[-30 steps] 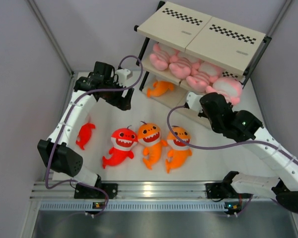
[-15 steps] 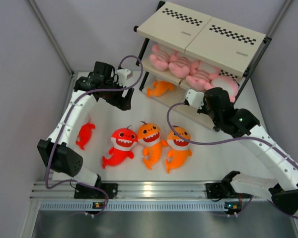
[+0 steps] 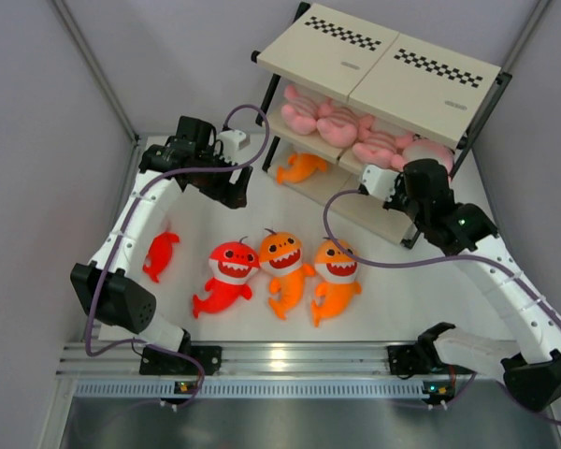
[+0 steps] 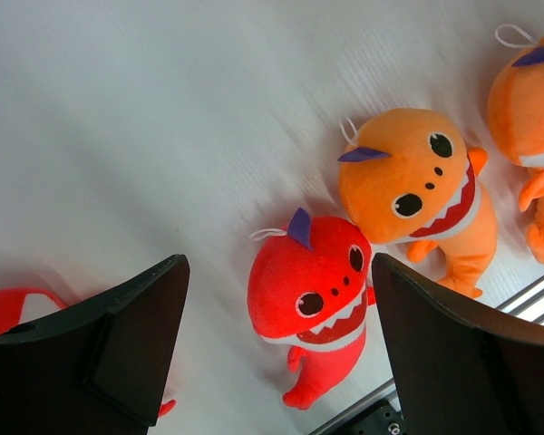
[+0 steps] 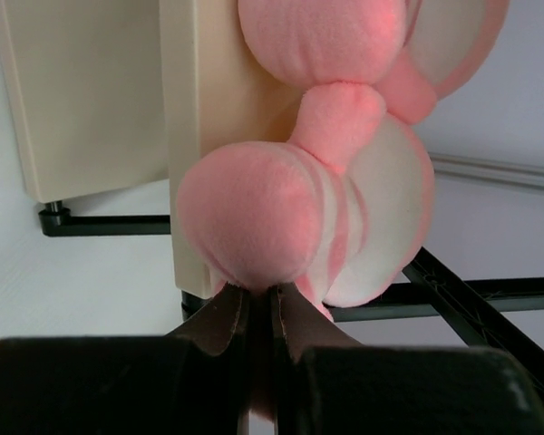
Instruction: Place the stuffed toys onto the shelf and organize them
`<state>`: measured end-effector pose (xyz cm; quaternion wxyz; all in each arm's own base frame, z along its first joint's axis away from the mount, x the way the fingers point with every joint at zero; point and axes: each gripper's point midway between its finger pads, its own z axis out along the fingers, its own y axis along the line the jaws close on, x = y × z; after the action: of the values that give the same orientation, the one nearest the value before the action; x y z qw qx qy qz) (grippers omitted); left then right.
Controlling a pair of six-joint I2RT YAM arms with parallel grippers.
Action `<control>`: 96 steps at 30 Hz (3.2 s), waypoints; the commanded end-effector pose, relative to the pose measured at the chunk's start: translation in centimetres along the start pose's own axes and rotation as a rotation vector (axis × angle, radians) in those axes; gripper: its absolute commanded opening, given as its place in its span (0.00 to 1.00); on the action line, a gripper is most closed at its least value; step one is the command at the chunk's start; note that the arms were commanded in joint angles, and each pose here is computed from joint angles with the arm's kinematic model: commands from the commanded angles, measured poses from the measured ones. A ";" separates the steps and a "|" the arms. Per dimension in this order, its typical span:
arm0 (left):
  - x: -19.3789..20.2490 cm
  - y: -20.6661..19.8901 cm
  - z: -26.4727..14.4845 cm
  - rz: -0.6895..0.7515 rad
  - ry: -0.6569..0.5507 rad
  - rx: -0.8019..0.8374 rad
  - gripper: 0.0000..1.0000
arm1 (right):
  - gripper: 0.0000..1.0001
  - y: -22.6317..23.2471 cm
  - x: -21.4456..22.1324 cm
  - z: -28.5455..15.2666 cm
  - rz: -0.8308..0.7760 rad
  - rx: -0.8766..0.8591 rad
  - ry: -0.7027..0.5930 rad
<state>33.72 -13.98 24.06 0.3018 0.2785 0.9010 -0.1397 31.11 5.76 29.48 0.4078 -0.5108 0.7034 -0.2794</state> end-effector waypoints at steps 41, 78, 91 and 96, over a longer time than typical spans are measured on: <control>0.1 0.0 0.0 0.022 -0.001 0.007 0.88 | 0.99 -3.7 -0.8 -2.3 0.082 0.131 -0.098; 8.6 4.5 2.9 -0.084 0.190 -0.121 0.86 | 0.93 37.0 -7.5 -3.2 -0.449 -0.657 -0.085; 8.2 3.9 2.8 -0.076 0.171 -0.090 0.86 | 0.00 32.9 -7.6 -1.0 -0.484 -0.439 0.008; 8.1 3.9 2.6 -0.071 0.164 -0.092 0.86 | 0.00 28.2 -9.7 -1.2 -0.438 -0.315 0.043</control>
<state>31.22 -8.11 14.69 0.1891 0.2338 0.9503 -0.0805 15.37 23.01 5.91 0.1917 -0.7388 0.6081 -0.2182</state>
